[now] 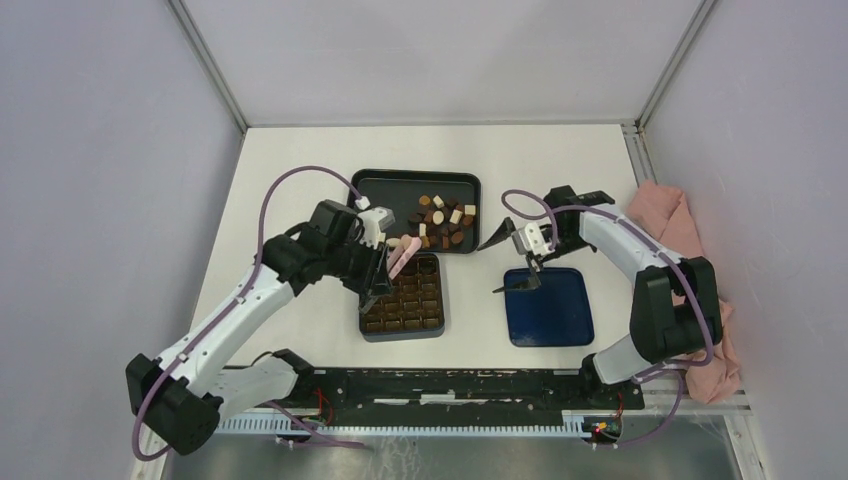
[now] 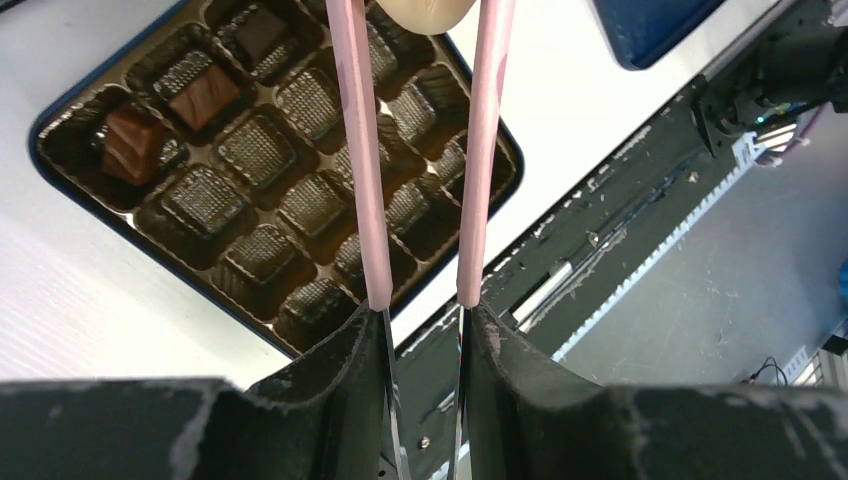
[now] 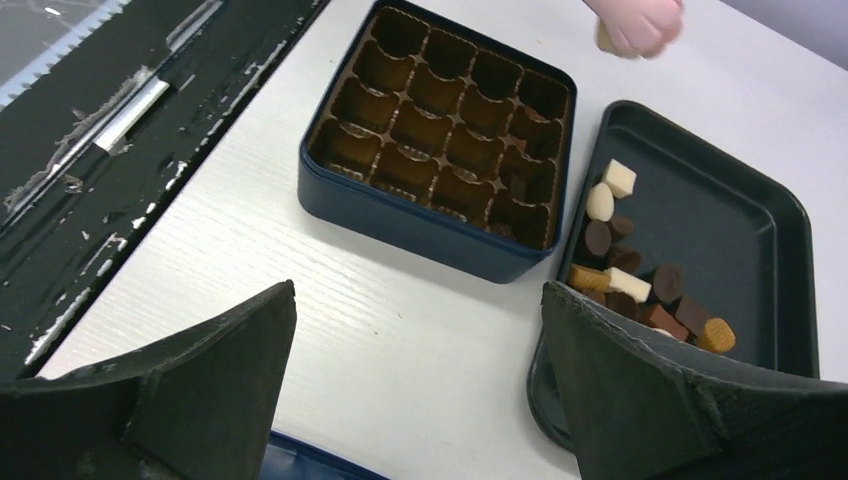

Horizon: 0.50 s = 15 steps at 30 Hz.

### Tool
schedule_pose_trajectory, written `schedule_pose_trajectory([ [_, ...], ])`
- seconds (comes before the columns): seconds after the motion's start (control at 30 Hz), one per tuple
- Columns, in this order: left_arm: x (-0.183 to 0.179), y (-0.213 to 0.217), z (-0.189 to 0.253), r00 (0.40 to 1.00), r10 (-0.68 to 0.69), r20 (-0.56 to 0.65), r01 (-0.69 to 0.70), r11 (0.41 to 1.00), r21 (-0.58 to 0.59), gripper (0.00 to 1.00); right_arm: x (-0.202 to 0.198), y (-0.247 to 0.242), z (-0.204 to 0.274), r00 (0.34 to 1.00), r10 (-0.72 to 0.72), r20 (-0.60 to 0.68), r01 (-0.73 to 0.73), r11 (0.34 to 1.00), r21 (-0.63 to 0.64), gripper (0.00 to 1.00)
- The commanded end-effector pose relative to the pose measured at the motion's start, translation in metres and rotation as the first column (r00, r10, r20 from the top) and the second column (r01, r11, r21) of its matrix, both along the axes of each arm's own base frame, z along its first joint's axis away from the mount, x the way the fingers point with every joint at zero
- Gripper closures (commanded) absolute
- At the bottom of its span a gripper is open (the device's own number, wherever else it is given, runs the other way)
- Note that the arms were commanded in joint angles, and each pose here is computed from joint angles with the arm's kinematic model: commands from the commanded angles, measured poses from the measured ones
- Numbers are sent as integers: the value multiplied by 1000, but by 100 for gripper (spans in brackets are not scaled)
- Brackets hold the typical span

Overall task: Pack the chocolate
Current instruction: Place the fake chocolate in the packing box.

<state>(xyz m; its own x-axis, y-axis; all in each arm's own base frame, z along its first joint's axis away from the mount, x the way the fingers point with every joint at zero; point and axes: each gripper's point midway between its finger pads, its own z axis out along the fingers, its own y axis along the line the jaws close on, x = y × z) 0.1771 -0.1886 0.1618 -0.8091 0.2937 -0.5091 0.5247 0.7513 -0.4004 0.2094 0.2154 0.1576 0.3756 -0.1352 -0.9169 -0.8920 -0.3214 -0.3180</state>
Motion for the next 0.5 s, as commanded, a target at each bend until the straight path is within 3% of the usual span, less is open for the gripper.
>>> schedule_pose_trajectory([
  [0.0,-20,-5,-1,998,23,-60,-26,999,-36,98,35,2,9,988,-122,-93,114,990,-83,2],
  [0.07,-26,-7,-5,997,19,-76,-21,999,-28,98,73,0,6,923,-347,-164,319,931,-179,2],
  [0.13,-31,-10,-7,997,15,-82,-17,1000,-14,98,100,-10,4,836,-533,-131,501,838,-216,2],
  [0.23,-34,-15,-8,997,8,-79,-7,1000,5,98,104,-14,7,825,-559,-86,535,821,-200,2],
  [0.47,-43,-23,-28,991,-20,-131,37,991,127,97,102,-11,1,831,-541,-125,511,833,-209,2],
])
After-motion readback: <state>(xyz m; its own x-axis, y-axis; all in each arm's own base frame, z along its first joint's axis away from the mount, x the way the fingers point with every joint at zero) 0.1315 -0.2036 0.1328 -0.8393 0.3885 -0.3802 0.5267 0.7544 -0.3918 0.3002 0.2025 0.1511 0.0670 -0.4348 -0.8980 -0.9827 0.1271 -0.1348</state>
